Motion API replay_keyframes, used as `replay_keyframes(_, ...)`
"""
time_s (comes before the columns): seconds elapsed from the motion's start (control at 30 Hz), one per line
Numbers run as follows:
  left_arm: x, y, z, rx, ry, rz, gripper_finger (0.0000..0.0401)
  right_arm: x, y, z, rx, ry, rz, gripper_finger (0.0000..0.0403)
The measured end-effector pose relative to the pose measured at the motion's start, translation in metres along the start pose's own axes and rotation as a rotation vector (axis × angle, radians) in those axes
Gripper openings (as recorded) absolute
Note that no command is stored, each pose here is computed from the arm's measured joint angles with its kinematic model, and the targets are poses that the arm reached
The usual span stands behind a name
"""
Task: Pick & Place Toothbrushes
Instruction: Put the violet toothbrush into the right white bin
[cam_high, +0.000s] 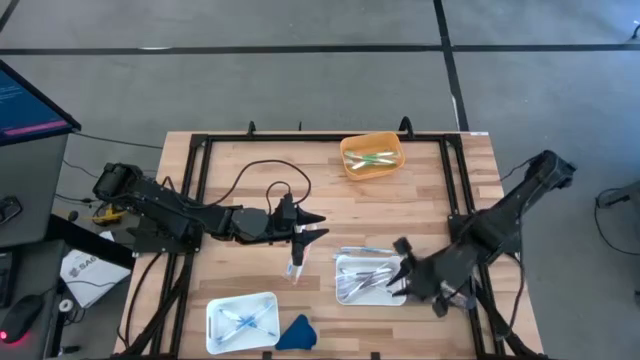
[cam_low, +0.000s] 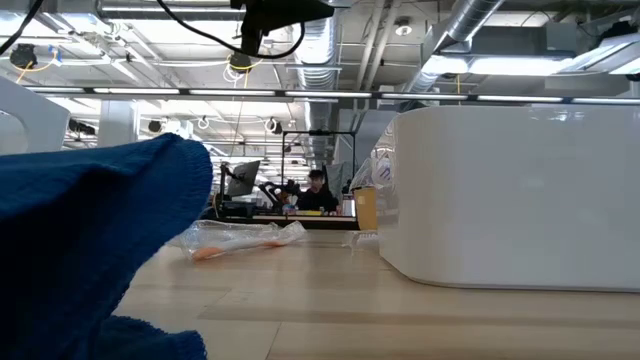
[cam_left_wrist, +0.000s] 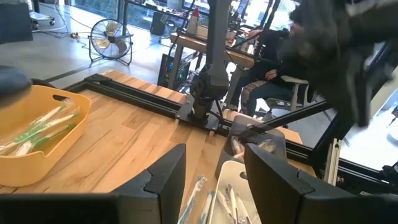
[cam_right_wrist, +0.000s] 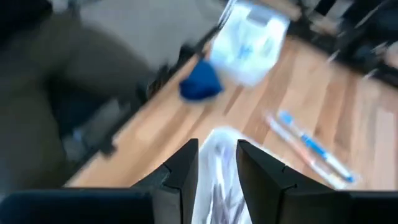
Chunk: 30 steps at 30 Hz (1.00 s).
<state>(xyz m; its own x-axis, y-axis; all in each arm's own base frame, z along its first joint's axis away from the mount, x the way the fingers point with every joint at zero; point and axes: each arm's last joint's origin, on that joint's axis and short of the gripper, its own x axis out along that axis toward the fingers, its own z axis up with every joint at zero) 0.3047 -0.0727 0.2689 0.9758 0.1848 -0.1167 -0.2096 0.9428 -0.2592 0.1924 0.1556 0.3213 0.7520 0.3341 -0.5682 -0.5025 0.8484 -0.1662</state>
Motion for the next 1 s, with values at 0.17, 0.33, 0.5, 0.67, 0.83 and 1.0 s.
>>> replay_keyframes(0.17, 0.000, 0.000, 0.000, -0.002, -0.004, -0.002, 0.0157, 0.038, 0.007, -0.013, -0.083, 0.163, 0.003, 0.0102)
replay_keyframes(0.33, 0.000, 0.000, 0.001, -0.003, -0.005, -0.002, 0.0157, 0.071, -0.003, -0.027, -0.093, 0.289, -0.052, 0.0102)
replay_keyframes(0.5, 0.000, 0.000, 0.001, -0.005, -0.010, -0.003, 0.0157, 0.094, -0.023, -0.039, -0.084, 0.376, -0.112, 0.0102)
replay_keyframes(0.67, 0.000, 0.000, 0.001, -0.006, -0.011, -0.004, 0.0157, 0.112, -0.043, -0.050, -0.030, 0.436, -0.156, 0.0102)
replay_keyframes(0.83, 0.000, -0.001, 0.002, -0.008, -0.016, -0.006, 0.0157, 0.129, -0.059, -0.066, 0.074, 0.507, -0.199, 0.0102)
replay_keyframes(1.0, 0.000, -0.001, 0.002, -0.010, -0.018, -0.007, 0.0157, 0.144, -0.069, -0.080, 0.144, 0.557, -0.139, 0.0096)
